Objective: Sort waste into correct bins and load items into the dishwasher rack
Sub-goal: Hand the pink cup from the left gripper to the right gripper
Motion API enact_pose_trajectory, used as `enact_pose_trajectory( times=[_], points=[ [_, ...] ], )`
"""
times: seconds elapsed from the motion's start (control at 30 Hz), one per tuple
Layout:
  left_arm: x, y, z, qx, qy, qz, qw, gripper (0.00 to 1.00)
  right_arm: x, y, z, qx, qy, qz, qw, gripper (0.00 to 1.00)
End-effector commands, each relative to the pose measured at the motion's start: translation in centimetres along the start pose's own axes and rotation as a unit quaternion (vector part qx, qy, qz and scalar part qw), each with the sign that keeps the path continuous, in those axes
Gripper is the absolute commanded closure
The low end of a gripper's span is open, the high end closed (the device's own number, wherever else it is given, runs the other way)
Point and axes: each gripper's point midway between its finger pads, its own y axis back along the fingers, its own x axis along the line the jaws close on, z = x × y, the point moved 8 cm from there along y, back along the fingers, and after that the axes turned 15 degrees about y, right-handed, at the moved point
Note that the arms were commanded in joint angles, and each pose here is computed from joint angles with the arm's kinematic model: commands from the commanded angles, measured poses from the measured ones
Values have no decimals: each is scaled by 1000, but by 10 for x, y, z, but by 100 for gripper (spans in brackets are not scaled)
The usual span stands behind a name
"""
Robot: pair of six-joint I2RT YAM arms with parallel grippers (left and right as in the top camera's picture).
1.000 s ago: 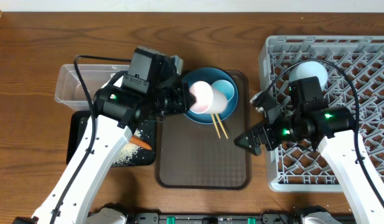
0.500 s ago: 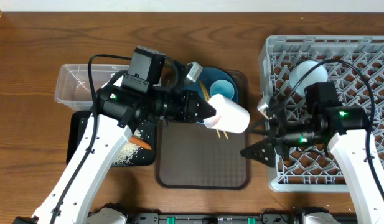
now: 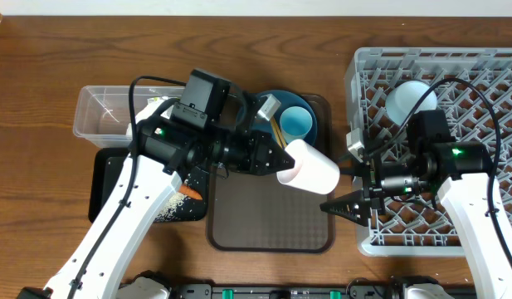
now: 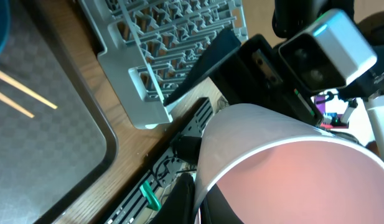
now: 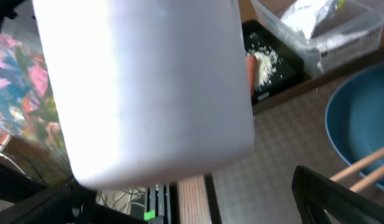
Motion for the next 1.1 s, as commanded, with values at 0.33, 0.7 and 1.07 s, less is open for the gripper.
enact_pose_trajectory(
  times=[0.33, 0.7, 1.07],
  points=[
    [2, -2, 1, 1, -9, 2, 1000, 93, 2, 6, 16, -91, 29, 20, 995, 8],
    [3, -2, 1, -1, -9, 9, 1000, 93, 4, 7, 19, -109, 30, 27, 993, 24],
    [3, -8, -1, -4, -15, 29, 999, 93, 3, 7, 22, -117, 37, 29, 992, 37]
  ],
)
